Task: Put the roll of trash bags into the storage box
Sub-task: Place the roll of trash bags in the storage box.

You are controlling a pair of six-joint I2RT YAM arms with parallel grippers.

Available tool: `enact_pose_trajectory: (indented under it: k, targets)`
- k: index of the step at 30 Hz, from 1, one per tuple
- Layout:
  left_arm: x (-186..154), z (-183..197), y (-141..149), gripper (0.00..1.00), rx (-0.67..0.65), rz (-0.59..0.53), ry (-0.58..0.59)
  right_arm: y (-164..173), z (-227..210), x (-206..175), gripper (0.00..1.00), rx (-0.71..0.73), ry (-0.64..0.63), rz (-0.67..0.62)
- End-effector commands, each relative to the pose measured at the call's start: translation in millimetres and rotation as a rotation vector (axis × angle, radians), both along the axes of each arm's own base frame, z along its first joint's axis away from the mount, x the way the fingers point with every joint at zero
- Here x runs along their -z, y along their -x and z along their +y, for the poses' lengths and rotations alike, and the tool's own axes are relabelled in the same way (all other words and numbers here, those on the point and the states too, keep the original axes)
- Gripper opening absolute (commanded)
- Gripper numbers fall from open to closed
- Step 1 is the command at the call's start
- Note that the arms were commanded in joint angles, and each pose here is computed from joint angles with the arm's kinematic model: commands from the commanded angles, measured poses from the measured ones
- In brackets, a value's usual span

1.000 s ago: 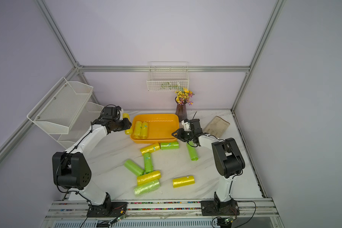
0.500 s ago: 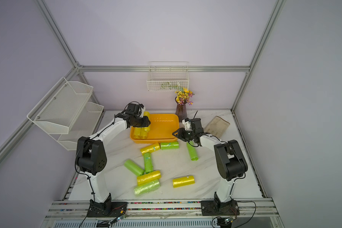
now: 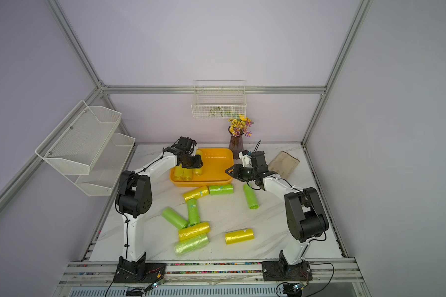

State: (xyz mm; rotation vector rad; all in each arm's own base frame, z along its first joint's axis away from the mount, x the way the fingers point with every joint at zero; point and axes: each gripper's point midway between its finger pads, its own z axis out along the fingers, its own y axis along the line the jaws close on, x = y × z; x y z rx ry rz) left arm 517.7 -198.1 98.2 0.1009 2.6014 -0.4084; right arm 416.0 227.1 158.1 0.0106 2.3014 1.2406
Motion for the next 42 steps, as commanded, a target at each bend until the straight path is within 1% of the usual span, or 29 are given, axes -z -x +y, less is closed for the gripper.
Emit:
enact_pose_trajectory:
  k: [1, 5, 9, 14, 19, 24, 29, 38, 42]
  targets:
    - [-6, 2, -9, 0.39, 0.002, -0.028, -0.033, 1, -5, -2, 0.42, 0.014, 0.009, -0.011]
    - [13, 9, -8, 0.40, -0.013, 0.015, -0.081, 2, -5, -1, 0.42, 0.014, 0.006, -0.006]
    - [20, 11, -8, 0.41, -0.022, 0.030, -0.096, 3, -5, 1, 0.42, 0.014, 0.006, -0.003]
    - [23, 18, -9, 0.49, -0.042, 0.028, -0.130, 4, -6, 3, 0.42, 0.016, 0.007, 0.001]
    - [24, 24, -9, 0.54, -0.058, 0.028, -0.159, 4, -6, 4, 0.42, 0.016, 0.005, 0.005]
    - [12, 26, -11, 0.58, -0.067, 0.003, -0.163, 5, -6, 3, 0.42, 0.017, 0.006, 0.004]
    - [-8, 29, -13, 0.63, -0.073, -0.038, -0.166, 4, -5, 4, 0.42, 0.016, 0.005, 0.005]
    - [-39, 28, -14, 0.68, -0.075, -0.093, -0.145, 4, -6, 4, 0.42, 0.018, 0.006, 0.006]
    - [-55, 29, -13, 0.68, -0.079, -0.123, -0.137, 4, -7, 4, 0.42, 0.020, 0.007, 0.006]
